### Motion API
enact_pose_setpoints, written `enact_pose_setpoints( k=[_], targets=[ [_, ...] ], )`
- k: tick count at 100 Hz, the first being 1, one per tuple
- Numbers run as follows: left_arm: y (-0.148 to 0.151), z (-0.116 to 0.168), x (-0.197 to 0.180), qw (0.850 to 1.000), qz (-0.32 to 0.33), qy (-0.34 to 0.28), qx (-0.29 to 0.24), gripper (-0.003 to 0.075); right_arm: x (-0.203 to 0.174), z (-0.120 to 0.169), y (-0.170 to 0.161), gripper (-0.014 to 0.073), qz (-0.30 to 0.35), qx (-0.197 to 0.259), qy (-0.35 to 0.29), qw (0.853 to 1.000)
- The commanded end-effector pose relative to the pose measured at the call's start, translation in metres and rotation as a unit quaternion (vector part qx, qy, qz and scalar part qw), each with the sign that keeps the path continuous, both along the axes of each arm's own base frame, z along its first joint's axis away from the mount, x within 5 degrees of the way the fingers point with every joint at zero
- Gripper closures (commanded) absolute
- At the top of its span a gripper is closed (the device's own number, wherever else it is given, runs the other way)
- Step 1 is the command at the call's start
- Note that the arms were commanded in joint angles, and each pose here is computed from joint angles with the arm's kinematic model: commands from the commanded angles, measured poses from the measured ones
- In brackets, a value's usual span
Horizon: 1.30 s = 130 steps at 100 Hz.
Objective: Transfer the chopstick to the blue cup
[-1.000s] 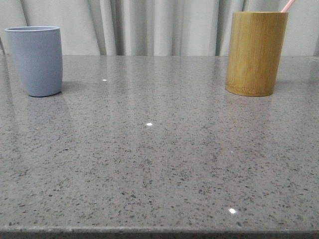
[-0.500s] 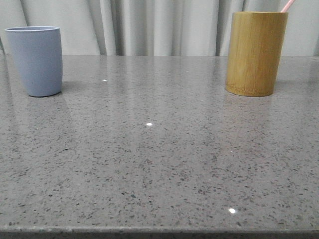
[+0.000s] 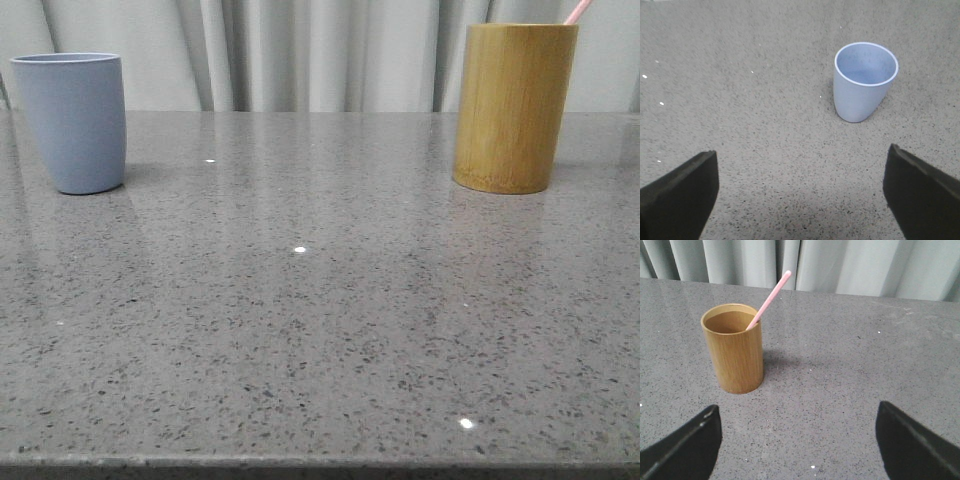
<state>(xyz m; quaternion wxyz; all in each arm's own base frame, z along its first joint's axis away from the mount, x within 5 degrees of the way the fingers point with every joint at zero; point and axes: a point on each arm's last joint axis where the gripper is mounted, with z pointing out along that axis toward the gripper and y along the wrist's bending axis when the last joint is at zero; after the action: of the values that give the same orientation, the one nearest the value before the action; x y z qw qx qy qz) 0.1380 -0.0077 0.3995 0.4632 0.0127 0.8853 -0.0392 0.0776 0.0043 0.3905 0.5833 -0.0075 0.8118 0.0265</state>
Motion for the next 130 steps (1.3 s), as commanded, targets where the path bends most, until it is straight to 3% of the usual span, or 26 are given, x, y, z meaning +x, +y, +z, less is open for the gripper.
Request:
enact_pose_setpoints(
  k=[1, 16, 63, 116, 130],
  targets=[
    [-0.002, 0.011, 0.026, 0.999, 0.000, -0.026, -0.021, 0.0073, 0.002, 0.016, 0.000, -0.0029, -0.002, 0.001, -0.053, 0.999],
    [-0.007, 0.007, 0.068, 0.999, -0.006, 0.000, -0.048, 0.0081, 0.002, 0.016, 0.000, -0.0029, -0.002, 0.001, -0.053, 0.999],
    [-0.032, -0.013, 0.178, 0.997, -0.046, 0.053, -0.045, 0.0081, 0.002, 0.017, 0.000, -0.0029, -0.002, 0.002, -0.057, 0.998],
    [-0.038, -0.058, 0.228, 0.990, -0.045, 0.125, -0.048, 0.0085, 0.003, 0.021, 0.000, -0.0029, -0.003, 0.002, -0.076, 0.997],
    [-0.038, -0.061, 0.229, 0.989, -0.046, 0.132, -0.050, 0.0178, 0.003, 0.021, 0.000, -0.0029, -0.003, 0.003, -0.079, 0.997]
  ],
)
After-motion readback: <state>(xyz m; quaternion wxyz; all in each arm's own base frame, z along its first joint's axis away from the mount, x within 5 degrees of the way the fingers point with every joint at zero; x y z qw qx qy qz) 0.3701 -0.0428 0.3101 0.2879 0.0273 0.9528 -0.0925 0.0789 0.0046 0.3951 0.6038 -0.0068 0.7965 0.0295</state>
